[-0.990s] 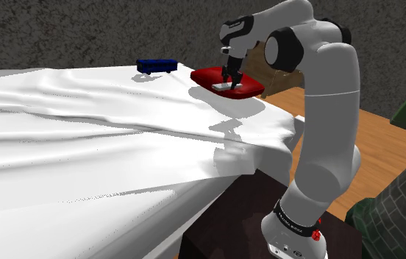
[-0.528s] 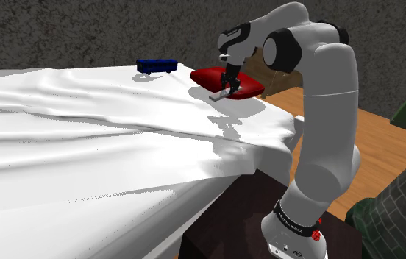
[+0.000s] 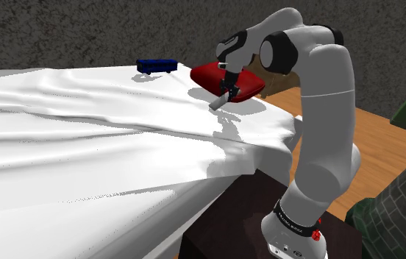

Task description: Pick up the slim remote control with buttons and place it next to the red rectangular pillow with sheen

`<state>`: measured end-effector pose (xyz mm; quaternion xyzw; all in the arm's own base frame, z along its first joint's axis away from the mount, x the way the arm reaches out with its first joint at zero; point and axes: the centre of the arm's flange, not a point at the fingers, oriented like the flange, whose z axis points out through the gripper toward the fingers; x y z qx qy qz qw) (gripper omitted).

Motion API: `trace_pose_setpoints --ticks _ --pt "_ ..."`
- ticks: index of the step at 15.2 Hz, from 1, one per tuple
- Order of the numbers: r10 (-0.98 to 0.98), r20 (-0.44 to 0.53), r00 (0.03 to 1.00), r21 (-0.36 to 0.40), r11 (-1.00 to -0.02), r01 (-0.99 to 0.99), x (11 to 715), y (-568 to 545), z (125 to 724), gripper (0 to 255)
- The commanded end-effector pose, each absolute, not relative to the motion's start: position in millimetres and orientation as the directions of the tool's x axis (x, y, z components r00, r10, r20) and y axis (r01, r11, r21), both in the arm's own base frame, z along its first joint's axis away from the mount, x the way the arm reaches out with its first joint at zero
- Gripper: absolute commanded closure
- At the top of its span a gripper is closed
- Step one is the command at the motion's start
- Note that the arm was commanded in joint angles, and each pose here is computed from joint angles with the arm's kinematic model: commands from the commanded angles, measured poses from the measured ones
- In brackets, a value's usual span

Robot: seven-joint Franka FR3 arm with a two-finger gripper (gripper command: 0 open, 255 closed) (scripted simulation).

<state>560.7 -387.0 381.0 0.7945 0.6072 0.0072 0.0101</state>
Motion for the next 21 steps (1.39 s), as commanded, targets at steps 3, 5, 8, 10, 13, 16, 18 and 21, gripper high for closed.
trace_pose_setpoints --ticks 3,5,8,10,13,16,18,21 --pt "0.965 0.001 0.261 0.020 -0.261 0.965 561.6 -385.0 356.2 255" --pt "0.965 0.001 0.261 0.020 -0.261 0.965 561.6 -385.0 345.6 255" --pt "0.965 0.001 0.261 0.020 -0.261 0.965 561.5 -385.0 338.9 255" --pt "0.965 0.001 0.261 0.020 -0.261 0.965 561.6 -385.0 338.9 255" --pt "0.965 0.001 0.261 0.020 -0.261 0.965 561.6 -385.0 338.9 255" --pt "0.965 0.001 0.261 0.020 -0.261 0.965 559.9 -385.6 340.1 0" --pt "0.965 0.001 0.261 0.020 -0.261 0.965 559.2 -385.5 339.7 0" --pt "0.965 0.001 0.261 0.020 -0.261 0.965 561.3 -384.9 352.1 0"
